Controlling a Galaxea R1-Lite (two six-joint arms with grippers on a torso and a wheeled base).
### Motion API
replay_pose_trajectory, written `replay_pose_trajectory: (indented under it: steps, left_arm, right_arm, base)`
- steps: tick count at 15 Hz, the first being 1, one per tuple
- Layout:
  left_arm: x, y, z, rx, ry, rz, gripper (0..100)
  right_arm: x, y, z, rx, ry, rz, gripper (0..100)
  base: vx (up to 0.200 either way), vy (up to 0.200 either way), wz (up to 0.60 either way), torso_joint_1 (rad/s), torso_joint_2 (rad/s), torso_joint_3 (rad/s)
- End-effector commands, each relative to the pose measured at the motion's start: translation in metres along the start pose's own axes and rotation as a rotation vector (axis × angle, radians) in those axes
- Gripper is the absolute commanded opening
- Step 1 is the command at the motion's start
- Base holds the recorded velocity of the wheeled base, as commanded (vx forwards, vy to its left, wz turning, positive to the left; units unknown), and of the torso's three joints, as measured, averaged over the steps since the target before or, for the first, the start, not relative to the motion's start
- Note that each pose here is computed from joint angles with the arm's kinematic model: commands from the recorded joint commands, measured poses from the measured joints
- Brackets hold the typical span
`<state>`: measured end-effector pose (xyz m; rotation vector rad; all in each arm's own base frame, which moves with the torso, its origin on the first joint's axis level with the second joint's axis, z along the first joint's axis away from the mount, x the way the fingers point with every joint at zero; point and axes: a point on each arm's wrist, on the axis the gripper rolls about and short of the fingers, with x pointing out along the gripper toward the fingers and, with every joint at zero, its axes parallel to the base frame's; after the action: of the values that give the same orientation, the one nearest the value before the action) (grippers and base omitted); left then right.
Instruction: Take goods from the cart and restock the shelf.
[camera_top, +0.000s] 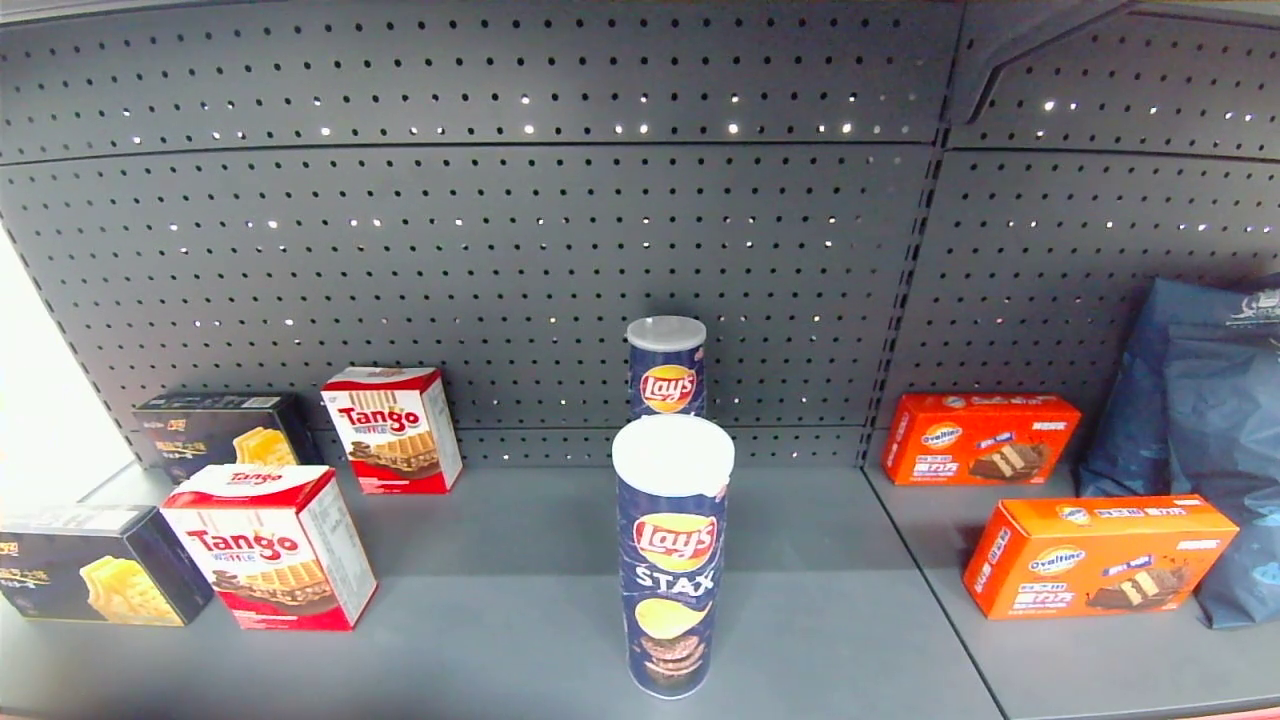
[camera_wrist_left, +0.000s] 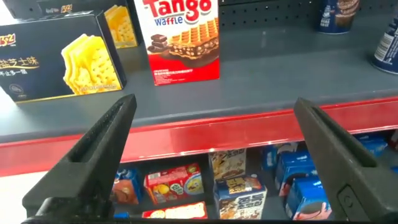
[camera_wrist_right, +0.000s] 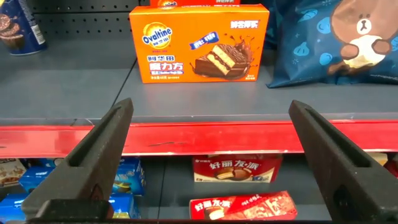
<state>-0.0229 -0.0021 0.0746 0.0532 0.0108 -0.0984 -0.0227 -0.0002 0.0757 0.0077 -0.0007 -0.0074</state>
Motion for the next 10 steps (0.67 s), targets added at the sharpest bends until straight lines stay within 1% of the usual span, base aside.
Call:
replay_pose_trajectory:
  steps: [1,3,10]
  left_arm:
    - [0.0003,0.0,0.0,-0.001,0.005,0.0,100]
    - [0.0002,-0.0001,-0.0005,-0.005,0.004,0.006,100]
    - [0.0002,0.0001,0.0001,-0.005,-0.002,0.005,100]
  right_arm:
    - [0.0001,0.0,0.0,0.0,0.002,0.0,100]
    - [0.0001,0.0,0.0002,0.0,0.001,0.0,100]
    - [0.0001,0.0,0.0002,0.0,0.001,0.0,100]
  base:
    - [0.0,0.0,0.0,0.0,0.0,0.0]
    - [0.0,0.0,0.0,0.0,0.0,0.0]
    - [0.0,0.0,0.0,0.0,0.0,0.0]
